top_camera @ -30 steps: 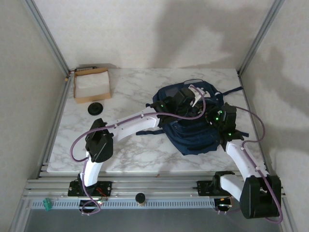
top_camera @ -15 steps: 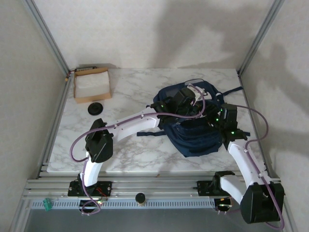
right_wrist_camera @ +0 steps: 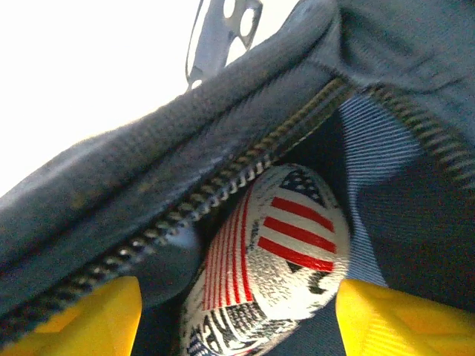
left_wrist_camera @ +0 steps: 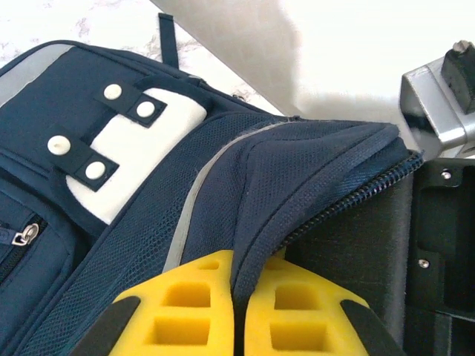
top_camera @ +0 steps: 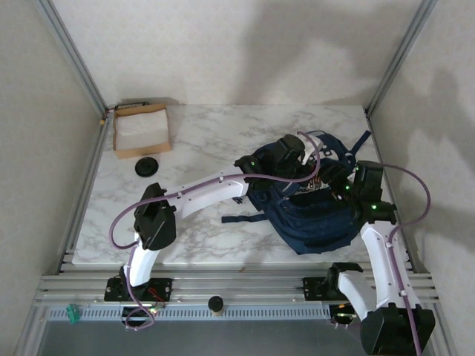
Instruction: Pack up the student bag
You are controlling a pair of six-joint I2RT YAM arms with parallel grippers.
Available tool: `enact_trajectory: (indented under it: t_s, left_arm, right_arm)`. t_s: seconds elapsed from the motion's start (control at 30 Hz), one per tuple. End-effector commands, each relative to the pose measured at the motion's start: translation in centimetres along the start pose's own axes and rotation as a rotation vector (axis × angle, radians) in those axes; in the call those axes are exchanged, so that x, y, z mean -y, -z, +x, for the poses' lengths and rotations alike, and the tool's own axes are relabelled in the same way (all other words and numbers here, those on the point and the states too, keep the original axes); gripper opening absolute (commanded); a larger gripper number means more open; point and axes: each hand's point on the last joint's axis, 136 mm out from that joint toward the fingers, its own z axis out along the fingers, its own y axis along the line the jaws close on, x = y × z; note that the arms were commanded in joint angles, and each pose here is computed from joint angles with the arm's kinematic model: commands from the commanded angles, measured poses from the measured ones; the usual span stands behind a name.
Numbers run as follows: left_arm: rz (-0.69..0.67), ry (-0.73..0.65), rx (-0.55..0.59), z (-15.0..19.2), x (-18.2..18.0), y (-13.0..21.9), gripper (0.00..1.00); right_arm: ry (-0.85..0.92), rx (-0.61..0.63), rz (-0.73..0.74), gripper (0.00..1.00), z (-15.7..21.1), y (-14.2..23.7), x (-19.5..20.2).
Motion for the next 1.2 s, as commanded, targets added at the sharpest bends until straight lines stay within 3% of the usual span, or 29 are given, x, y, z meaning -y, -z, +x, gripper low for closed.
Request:
enact_trajectory:
  t_s: [0.0,0.13,0.27,0.4,0.5,0.63,0.77,0.93,1.03,1.07,1.17]
  left_arm:
    - [-0.164,0.069,0.067,-2.3,-4.9,0.2,0.0]
    - [-0.267,0.098,0.077,-2.4,-8.1,1.1,0.0]
    - [-0.406,0.13,0.103,-2.9,-12.2,3.1,0.0]
    - [-0.453,0.158,0.134,-3.6,-14.9,4.8,0.0]
    - [-0.485,0.197,0.134,-3.4,-17.3,4.9,0.0]
    - [-0.498,0.251,0.127,-3.0,-19.5,4.3,0.0]
    - [-0.505,0.293,0.133,-2.7,-20.3,3.7,0.0]
    - [-0.429,0.312,0.104,-2.1,-19.1,2.3,0.0]
    - [-0.401,0.339,0.092,-2.0,-18.8,2.0,0.0]
    - [-0.357,0.342,0.085,-2.0,-17.9,1.7,0.03]
    - [-0.266,0.327,0.037,-1.7,-15.7,1.5,0.27]
  right_arm:
    - [-0.004,-0.023,-0.26,0.62,-0.3,-0.7,-4.7]
    - [0.099,-0.044,-0.283,0.58,0.3,-3.7,-7.5]
    - [0.084,-0.135,-0.417,0.54,2.0,-8.0,-11.2]
    - [0.161,-0.205,-0.457,0.55,3.6,-12.5,-15.6]
    - [0.161,-0.246,-0.435,0.59,4.2,-14.0,-15.9]
    - [0.179,-0.255,-0.409,0.66,4.6,-13.5,-14.2]
    - [0.212,-0.22,-0.534,0.67,4.2,-10.9,-14.9]
    - [0.232,-0.162,-0.696,0.66,2.4,-6.3,-15.9]
    - [0.237,-0.092,-0.66,0.65,1.1,-4.8,-15.2]
    - [0.233,-0.074,-0.597,0.64,0.6,-4.8,-14.5]
    - [0.277,-0.013,-0.505,0.64,-0.5,-3.7,-14.0]
